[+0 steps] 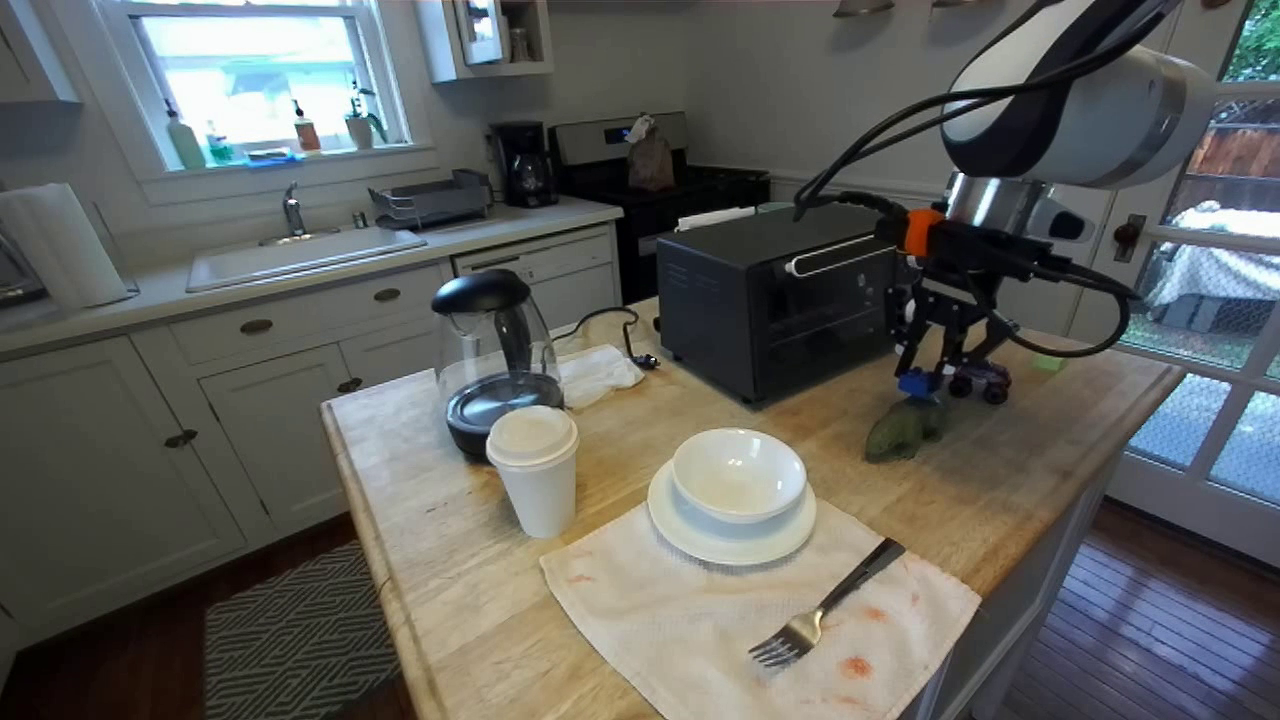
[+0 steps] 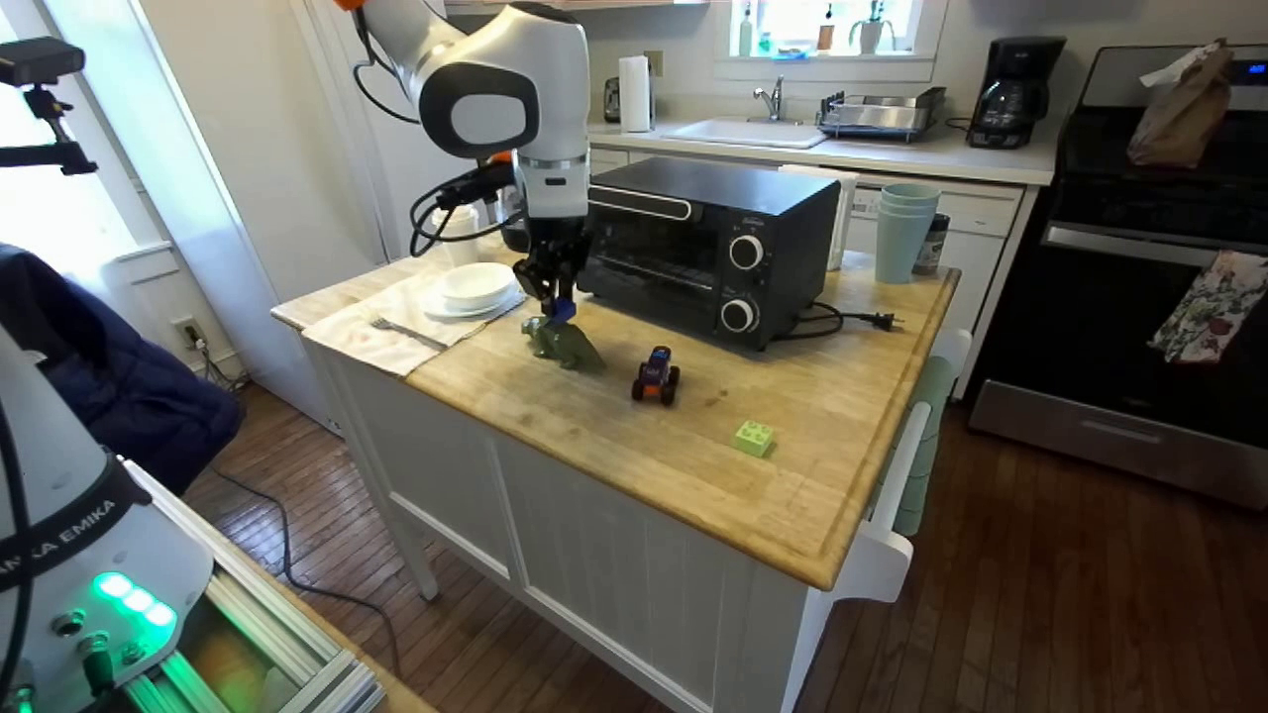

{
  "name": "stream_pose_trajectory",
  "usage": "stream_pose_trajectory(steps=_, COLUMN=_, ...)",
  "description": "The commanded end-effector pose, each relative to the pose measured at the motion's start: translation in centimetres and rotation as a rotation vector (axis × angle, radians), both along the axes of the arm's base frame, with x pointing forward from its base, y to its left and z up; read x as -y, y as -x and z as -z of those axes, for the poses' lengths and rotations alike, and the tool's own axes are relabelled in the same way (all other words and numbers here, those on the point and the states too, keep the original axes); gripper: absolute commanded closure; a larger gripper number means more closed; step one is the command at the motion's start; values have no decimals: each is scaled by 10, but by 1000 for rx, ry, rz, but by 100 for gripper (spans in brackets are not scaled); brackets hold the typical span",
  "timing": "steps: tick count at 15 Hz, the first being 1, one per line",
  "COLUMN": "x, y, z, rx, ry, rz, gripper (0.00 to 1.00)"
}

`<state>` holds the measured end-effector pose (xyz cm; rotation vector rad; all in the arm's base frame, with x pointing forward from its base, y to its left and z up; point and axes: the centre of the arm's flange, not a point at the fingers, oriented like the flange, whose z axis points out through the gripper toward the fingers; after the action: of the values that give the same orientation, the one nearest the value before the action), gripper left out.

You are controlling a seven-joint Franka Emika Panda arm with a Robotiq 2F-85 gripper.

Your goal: Put the blue block on top of the toy animal

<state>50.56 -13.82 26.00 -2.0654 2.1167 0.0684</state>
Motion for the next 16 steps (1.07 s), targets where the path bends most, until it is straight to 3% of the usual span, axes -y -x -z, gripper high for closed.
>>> stream_pose_trajectory(steps=1, x=-5, y=3, z=3, rx=12, ry=21, rz=27, gripper=89)
stream_pose_trajectory(steps=16, x=-15, y=9, z=11, rx=20, ry=43, rz=19, gripper=89)
